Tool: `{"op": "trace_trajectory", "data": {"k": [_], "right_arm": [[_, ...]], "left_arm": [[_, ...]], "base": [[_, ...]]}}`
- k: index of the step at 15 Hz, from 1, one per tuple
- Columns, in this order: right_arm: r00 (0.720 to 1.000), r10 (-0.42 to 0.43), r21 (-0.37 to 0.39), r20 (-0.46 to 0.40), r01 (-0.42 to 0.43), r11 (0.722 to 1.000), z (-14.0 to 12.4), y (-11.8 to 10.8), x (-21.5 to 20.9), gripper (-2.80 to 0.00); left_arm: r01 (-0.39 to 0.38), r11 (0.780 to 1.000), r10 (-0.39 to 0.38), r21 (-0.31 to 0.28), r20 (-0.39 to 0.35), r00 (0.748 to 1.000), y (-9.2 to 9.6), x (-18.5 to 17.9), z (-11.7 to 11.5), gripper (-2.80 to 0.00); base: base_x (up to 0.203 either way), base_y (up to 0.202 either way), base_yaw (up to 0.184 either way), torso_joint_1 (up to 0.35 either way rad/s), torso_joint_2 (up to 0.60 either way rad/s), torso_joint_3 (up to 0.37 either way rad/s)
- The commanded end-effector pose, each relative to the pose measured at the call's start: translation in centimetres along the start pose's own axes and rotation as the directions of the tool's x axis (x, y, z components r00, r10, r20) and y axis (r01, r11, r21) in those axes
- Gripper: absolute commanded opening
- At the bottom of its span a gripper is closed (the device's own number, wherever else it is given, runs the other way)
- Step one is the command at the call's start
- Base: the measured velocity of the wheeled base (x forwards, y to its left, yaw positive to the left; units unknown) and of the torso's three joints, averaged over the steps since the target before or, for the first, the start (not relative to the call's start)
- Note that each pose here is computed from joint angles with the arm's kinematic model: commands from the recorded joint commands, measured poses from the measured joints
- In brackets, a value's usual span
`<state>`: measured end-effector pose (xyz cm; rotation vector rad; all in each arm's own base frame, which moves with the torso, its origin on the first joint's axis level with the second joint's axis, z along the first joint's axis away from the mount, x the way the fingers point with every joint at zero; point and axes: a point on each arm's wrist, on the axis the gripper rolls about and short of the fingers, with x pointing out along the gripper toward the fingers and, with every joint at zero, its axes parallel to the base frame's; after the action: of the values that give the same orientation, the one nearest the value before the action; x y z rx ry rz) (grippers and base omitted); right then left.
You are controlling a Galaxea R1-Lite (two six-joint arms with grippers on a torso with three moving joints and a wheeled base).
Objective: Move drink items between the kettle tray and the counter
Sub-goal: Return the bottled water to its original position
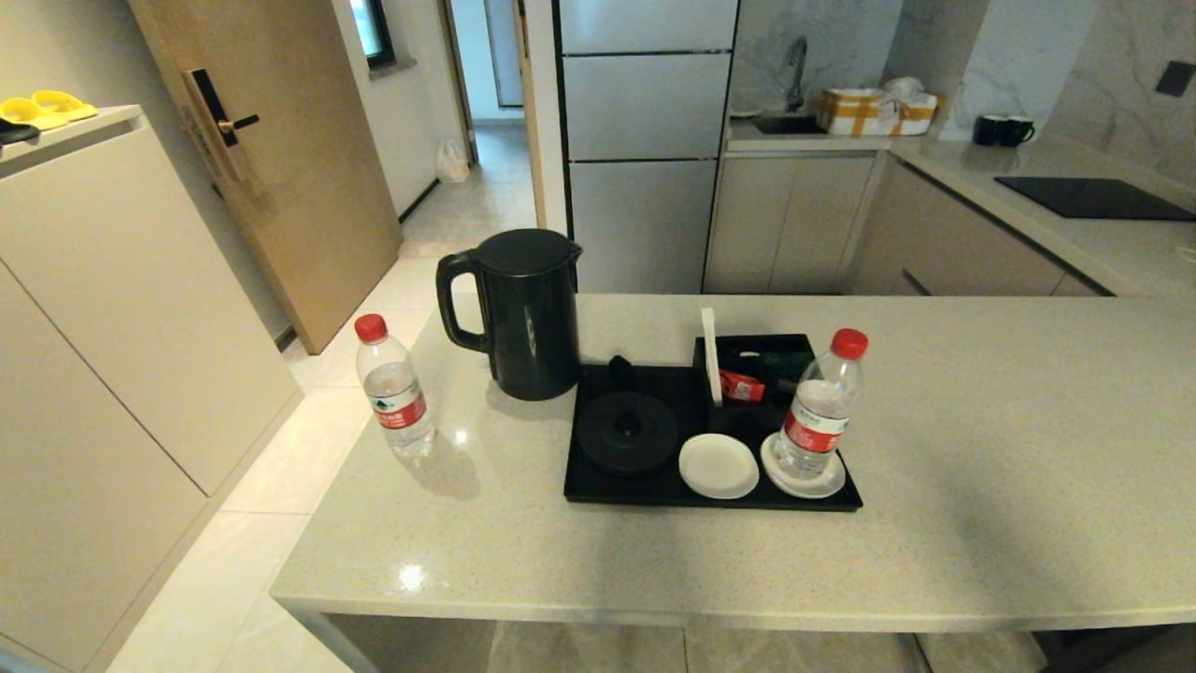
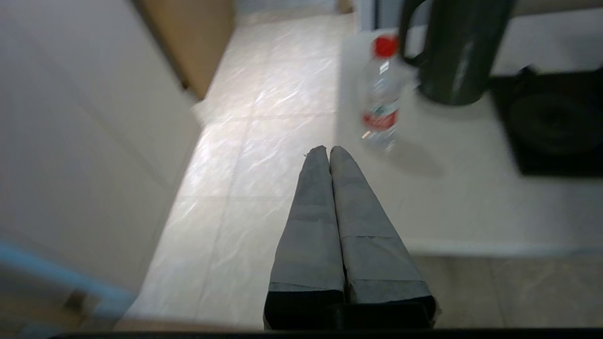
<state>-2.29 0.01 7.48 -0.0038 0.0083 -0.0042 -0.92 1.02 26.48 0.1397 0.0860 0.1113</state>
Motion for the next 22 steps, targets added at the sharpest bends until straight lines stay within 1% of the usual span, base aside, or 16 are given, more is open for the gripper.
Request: {"op": "trace_trajectory", "data": {"k": [1, 2, 3, 8, 12, 15, 17, 18, 19, 20, 22], "right_arm": [[1.0, 0.0, -0.001, 0.001, 0.0, 1.0, 0.0, 0.0, 0.0, -2.8], [1.0, 0.0, 0.0, 0.002, 0.0, 1.0, 0.0, 0.0, 0.0, -2.8], [1.0, 0.001, -0.001, 0.002, -0.001, 1.0, 0.0, 0.0, 0.0, -2.8], [1.0, 0.0, 0.001, 0.002, 0.0, 1.0, 0.0, 0.0, 0.0, -2.8], [1.0, 0.002, 0.0, 0.002, -0.002, 1.0, 0.0, 0.0, 0.0, -2.8], [1.0, 0.0, 0.001, 0.002, 0.0, 1.0, 0.0, 0.0, 0.0, -2.8], [1.0, 0.001, 0.001, 0.001, -0.001, 1.0, 0.0, 0.0, 0.0, -2.8], [1.0, 0.0, 0.001, 0.001, 0.0, 1.0, 0.0, 0.0, 0.0, -2.8], [1.0, 0.0, 0.0, 0.001, 0.0, 1.0, 0.0, 0.0, 0.0, -2.8], [1.0, 0.001, -0.001, 0.002, -0.001, 1.0, 0.0, 0.0, 0.0, -2.8], [1.0, 0.0, -0.001, 0.001, 0.0, 1.0, 0.0, 0.0, 0.0, -2.8]], "left_arm": [[-0.048, 0.999, 0.048, -0.016, 0.028, 0.998, 0.9, -4.6, -2.0, -2.8], [-0.057, 0.998, 0.057, -0.013, 0.012, 0.998, 0.9, -5.4, -2.3, -2.8], [-0.057, 0.998, 0.057, -0.015, 0.017, 0.998, 0.9, -5.6, -2.1, -2.8], [-0.058, 0.998, 0.058, -0.015, 0.021, 0.998, 0.9, -5.8, -1.9, -2.8], [-0.053, 0.998, 0.054, -0.018, 0.023, 0.998, 0.2, -6.0, -1.9, -2.8], [-0.026, 0.999, 0.026, -0.02, 0.031, 0.999, -0.3, -6.3, -2.1, -2.8], [-0.023, 1.0, 0.023, -0.02, 0.024, 0.999, -0.3, -6.6, -2.5, -2.8], [-0.02, 1.0, 0.02, -0.019, 0.017, 1.0, -0.3, -6.8, -2.9, -2.8], [-0.007, 1.0, 0.007, -0.02, 0.02, 1.0, -0.4, -7.2, -3.9, -2.8], [0.015, 1.0, -0.015, -0.02, 0.022, 1.0, -0.6, -7.5, -5.2, -2.8], [0.056, 0.998, -0.056, -0.018, 0.002, 0.998, -1.2, -7.2, -8.4, -2.8]], "base": [[0.0, 0.0, 0.0, 0.0, 0.0, 0.0], [0.0, 0.0, 0.0, 0.0, 0.0, 0.0], [0.0, 0.0, 0.0, 0.0, 0.0, 0.0], [0.0, 0.0, 0.0, 0.0, 0.0, 0.0], [0.0, 0.0, 0.0, 0.0, 0.0, 0.0], [0.0, 0.0, 0.0, 0.0, 0.0, 0.0], [0.0, 0.0, 0.0, 0.0, 0.0, 0.0], [0.0, 0.0, 0.0, 0.0, 0.0, 0.0], [0.0, 0.0, 0.0, 0.0, 0.0, 0.0], [0.0, 0.0, 0.0, 0.0, 0.0, 0.0], [0.0, 0.0, 0.0, 0.0, 0.0, 0.0]]}}
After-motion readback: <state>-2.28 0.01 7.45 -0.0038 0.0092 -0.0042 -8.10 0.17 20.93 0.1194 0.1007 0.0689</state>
